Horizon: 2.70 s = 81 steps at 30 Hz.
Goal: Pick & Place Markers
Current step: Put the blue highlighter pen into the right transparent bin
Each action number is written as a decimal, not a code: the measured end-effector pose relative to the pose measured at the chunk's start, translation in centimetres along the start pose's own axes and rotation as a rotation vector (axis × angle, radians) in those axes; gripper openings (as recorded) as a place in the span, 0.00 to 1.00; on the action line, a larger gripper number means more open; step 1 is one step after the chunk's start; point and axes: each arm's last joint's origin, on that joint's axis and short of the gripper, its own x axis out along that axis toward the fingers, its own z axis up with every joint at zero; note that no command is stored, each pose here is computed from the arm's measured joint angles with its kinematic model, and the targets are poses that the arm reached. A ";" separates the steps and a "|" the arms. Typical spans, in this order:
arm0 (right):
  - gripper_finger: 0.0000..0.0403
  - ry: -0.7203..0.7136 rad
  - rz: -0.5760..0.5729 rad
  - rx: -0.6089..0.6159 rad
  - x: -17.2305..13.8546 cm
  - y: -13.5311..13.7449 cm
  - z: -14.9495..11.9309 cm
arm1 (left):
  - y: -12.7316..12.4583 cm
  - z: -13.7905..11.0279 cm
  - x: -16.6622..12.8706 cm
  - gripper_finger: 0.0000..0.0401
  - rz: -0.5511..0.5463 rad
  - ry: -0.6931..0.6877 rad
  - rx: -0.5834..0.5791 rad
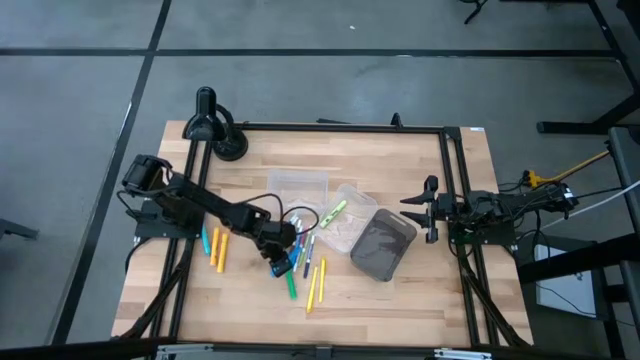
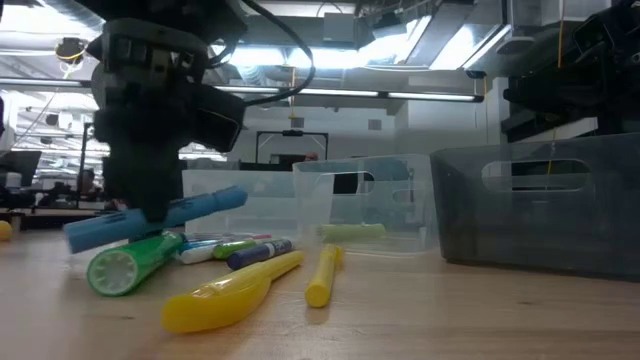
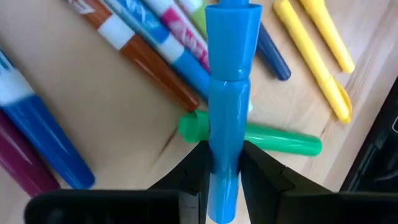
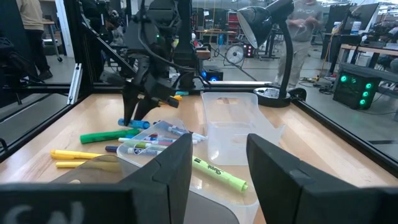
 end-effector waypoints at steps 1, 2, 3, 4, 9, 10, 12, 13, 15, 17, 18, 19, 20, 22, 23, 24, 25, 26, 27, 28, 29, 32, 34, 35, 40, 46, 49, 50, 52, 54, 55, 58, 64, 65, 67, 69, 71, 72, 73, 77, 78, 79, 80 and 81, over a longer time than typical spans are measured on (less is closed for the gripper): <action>0.38 0.000 0.000 -0.001 0.0 0.0 0.0 | 0.1 0.1 0.0 0.16 0.001 -0.003 0.006; 0.38 0.000 0.000 -0.001 0.0 0.0 0.0 | 0.2 0.2 -0.1 0.16 0.001 -0.005 0.014; 0.38 0.000 0.000 0.000 0.0 0.0 0.0 | 0.3 0.3 -0.1 0.16 0.002 -0.007 0.022; 0.38 0.000 0.000 0.000 0.0 0.0 0.0 | 0.3 0.4 -0.1 0.16 0.003 -0.011 0.031; 0.38 0.000 0.000 0.000 0.0 0.0 0.0 | 0.3 1.1 -0.3 0.16 -0.018 -0.052 0.093; 0.38 0.000 0.000 0.000 0.0 0.0 0.0 | 0.2 1.2 -0.3 0.16 -0.025 -0.068 0.110; 0.38 0.000 0.000 -0.001 0.0 0.0 0.0 | 0.0 1.5 -0.4 0.16 -0.042 -0.102 0.147; 0.38 0.000 0.000 0.000 0.0 0.0 0.0 | -0.1 1.7 -0.4 0.16 -0.050 -0.119 0.164; 0.38 0.000 0.000 0.000 0.0 0.0 0.0 | -0.3 1.9 -0.5 0.16 -0.061 -0.151 0.196; 0.38 0.000 0.000 -0.001 0.0 0.0 0.0 | -0.5 2.0 -0.5 0.16 -0.070 -0.170 0.218; 0.38 0.000 0.000 0.000 0.0 0.0 0.0 | -0.5 2.0 -0.5 0.16 -0.072 -0.174 0.223; 0.38 0.000 0.000 0.000 0.0 0.0 0.0 | -0.6 2.1 -0.5 0.16 -0.075 -0.179 0.226; 0.38 0.000 0.000 0.000 0.0 0.0 0.0 | -0.6 2.1 -0.5 0.16 -0.079 -0.183 0.227; 0.38 0.000 0.000 -0.001 0.0 0.0 0.0 | -0.7 2.1 -0.5 0.16 -0.081 -0.191 0.237; 0.38 0.000 0.000 0.000 0.0 0.0 0.0 | -0.7 2.2 -0.5 0.16 -0.079 -0.199 0.246; 0.38 0.000 0.000 0.001 0.0 0.0 0.0 | -0.8 2.2 -0.6 0.16 -0.078 -0.212 0.257; 0.38 0.000 0.000 0.000 0.0 0.0 0.0 | -0.8 2.3 -0.6 0.16 -0.082 -0.226 0.269; 0.38 0.000 0.000 -0.001 0.0 0.0 0.0 | -0.9 2.4 -0.6 0.16 -0.086 -0.240 0.281; 0.38 0.000 0.000 -0.001 0.0 0.0 0.0 | -1.0 2.5 -0.7 0.16 -0.091 -0.254 0.296; 0.38 0.000 0.000 0.000 0.0 0.0 0.0 | -1.1 2.6 -0.7 0.16 -0.096 -0.270 0.313; 0.38 0.000 0.000 0.000 0.0 0.0 0.0 | -1.3 2.7 -0.8 0.16 -0.103 -0.288 0.330; 0.38 0.000 0.000 -0.001 0.0 0.0 0.0 | -1.7 3.0 -0.9 0.16 -0.131 -0.338 0.378; 0.38 0.000 0.000 0.000 0.0 0.0 0.0 | -2.0 3.3 -1.1 0.16 -0.153 -0.376 0.414; 0.38 0.000 0.000 0.000 0.0 0.0 0.0 | -2.2 3.4 -1.2 0.16 -0.159 -0.399 0.432; 0.38 0.000 0.000 0.000 0.0 0.0 0.0 | -2.8 4.3 -1.8 0.16 -0.160 -0.547 0.526; 0.38 0.000 0.000 -0.001 0.0 0.0 0.0 | -2.8 5.6 -2.7 0.16 -0.155 -0.685 0.600; 0.38 0.000 0.000 0.000 0.0 0.0 0.0 | -2.8 6.3 -3.2 0.16 -0.141 -0.761 0.627; 0.38 0.000 0.000 0.000 0.0 0.0 0.0 | -2.8 6.5 -3.4 0.16 -0.133 -0.789 0.635; 0.38 0.000 0.000 -0.001 0.0 0.0 0.0 | -2.8 6.9 -3.8 0.16 -0.107 -0.851 0.649; 0.38 0.000 0.000 0.000 0.0 0.0 0.0 | -2.9 7.2 -4.1 0.16 -0.084 -0.915 0.660; 0.38 0.000 0.000 0.000 0.0 0.0 0.0 | -2.9 7.4 -4.3 0.16 -0.073 -0.944 0.667; 0.38 0.000 0.000 -0.001 0.0 0.0 0.0 | -3.4 7.9 -4.9 0.16 -0.017 -1.000 0.688; 0.38 0.000 0.000 0.000 0.0 0.0 0.0 | -5.1 9.4 -6.2 0.16 0.166 -0.936 0.719; 0.38 0.000 0.000 0.000 0.0 0.0 0.0 | -5.4 9.6 -6.5 0.16 0.203 -0.917 0.710; 0.38 0.000 0.000 -0.001 0.0 0.0 0.0 | -5.7 10.1 -7.2 0.16 0.276 -0.886 0.690; 0.38 0.000 0.000 0.000 0.0 0.0 0.0 | -6.0 10.5 -7.9 0.16 0.338 -0.869 0.671; 0.38 0.000 0.000 0.000 0.0 0.0 0.0 | -6.1 10.9 -8.5 0.16 0.378 -0.863 0.656; 0.38 0.000 0.000 -0.001 0.0 0.0 0.0 | -6.2 11.1 -8.8 0.16 0.394 -0.860 0.649; 0.38 0.000 0.000 -0.001 0.0 0.0 0.0 | -6.2 11.3 -9.0 0.16 0.410 -0.857 0.643; 0.38 0.000 0.000 -0.001 0.0 0.0 0.0 | -5.8 12.0 -9.8 0.16 0.460 -0.856 0.614; 0.38 0.000 0.000 -0.001 0.0 0.0 0.0 | -5.7 12.2 -10.0 0.16 0.466 -0.857 0.607; 0.38 0.000 0.000 0.000 0.0 0.0 0.0 | -5.5 12.3 -10.1 0.16 0.472 -0.856 0.601; 0.38 0.000 0.000 0.001 0.0 0.0 0.0 | -5.4 12.4 -10.2 0.16 0.482 -0.854 0.593; 0.38 0.000 0.000 0.000 0.0 0.0 0.0 | -5.2 12.5 -10.3 0.16 0.491 -0.854 0.581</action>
